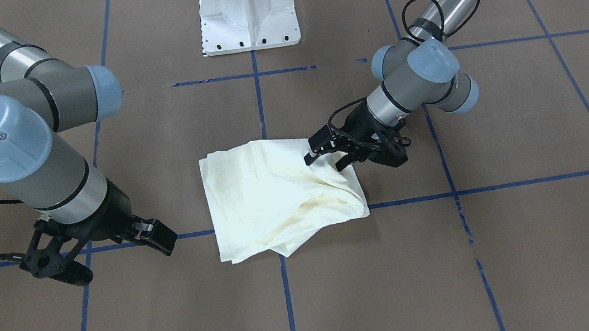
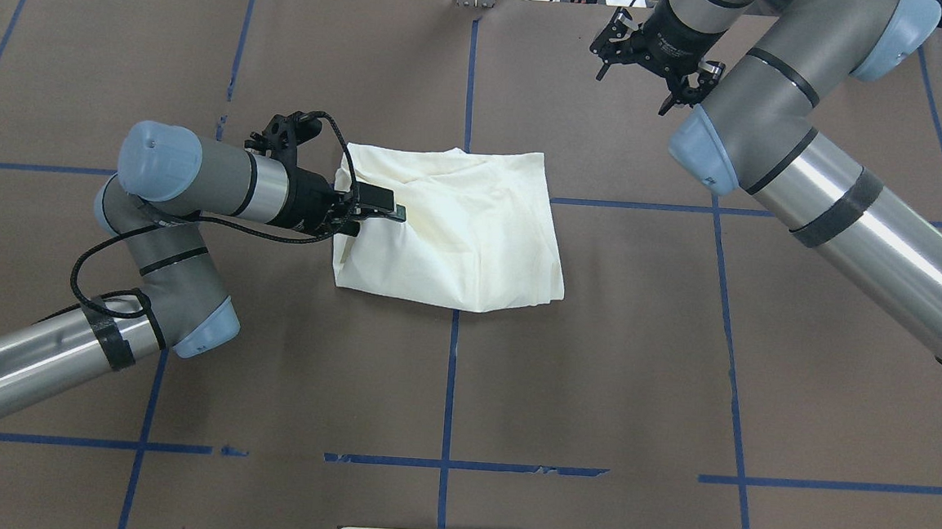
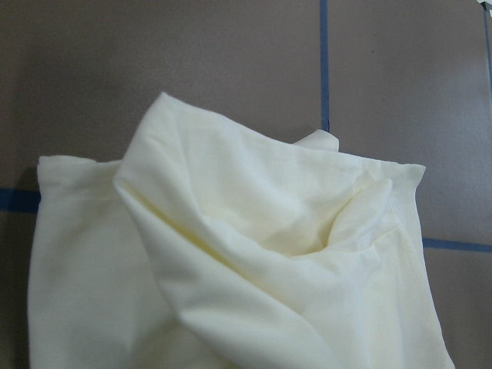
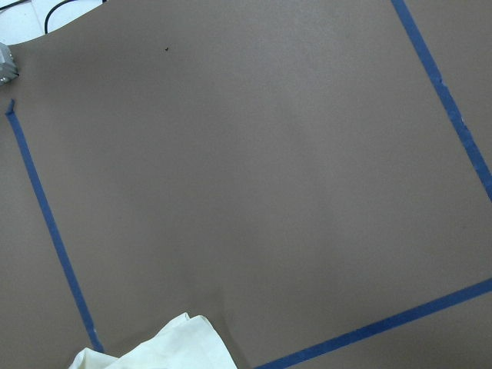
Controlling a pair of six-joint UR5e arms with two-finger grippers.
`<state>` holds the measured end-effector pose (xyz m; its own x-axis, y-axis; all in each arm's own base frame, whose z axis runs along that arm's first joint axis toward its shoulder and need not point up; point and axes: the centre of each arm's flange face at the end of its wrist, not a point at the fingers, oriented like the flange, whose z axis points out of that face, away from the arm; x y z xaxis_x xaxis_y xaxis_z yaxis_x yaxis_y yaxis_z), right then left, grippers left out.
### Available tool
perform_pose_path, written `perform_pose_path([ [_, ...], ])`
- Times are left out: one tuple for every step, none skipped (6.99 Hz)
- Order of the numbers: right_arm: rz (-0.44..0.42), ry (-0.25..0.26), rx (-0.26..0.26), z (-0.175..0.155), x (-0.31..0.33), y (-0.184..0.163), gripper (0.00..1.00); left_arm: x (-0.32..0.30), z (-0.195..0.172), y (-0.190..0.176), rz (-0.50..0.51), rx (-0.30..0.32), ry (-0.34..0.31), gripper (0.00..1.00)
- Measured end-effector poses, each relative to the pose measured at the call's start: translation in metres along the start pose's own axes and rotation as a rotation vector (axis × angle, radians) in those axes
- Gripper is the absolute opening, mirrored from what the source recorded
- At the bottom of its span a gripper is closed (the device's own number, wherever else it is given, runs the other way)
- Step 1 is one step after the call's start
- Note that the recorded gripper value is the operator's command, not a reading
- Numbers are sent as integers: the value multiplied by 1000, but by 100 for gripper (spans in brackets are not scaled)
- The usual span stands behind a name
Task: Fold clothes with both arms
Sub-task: 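Move the left gripper to the shirt's side nearest it while the right withdraws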
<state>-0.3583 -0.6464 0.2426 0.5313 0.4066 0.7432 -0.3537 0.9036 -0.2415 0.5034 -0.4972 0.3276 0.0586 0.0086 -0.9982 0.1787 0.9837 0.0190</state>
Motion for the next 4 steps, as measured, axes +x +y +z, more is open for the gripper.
perform_pose_path([
  [-1,-2,1,-2,1,0,100,3,1,7,-14,-15,38,100],
  [0,-3,2,-3,3,0,100,4,2,19,-45,-34,87,100],
  [3,-1,3,-3,4,-1,100,4,5,32,-75,-56,128,100],
  [3,0,3,-2,5,-1,100,3,9,46,-105,-81,150,100],
])
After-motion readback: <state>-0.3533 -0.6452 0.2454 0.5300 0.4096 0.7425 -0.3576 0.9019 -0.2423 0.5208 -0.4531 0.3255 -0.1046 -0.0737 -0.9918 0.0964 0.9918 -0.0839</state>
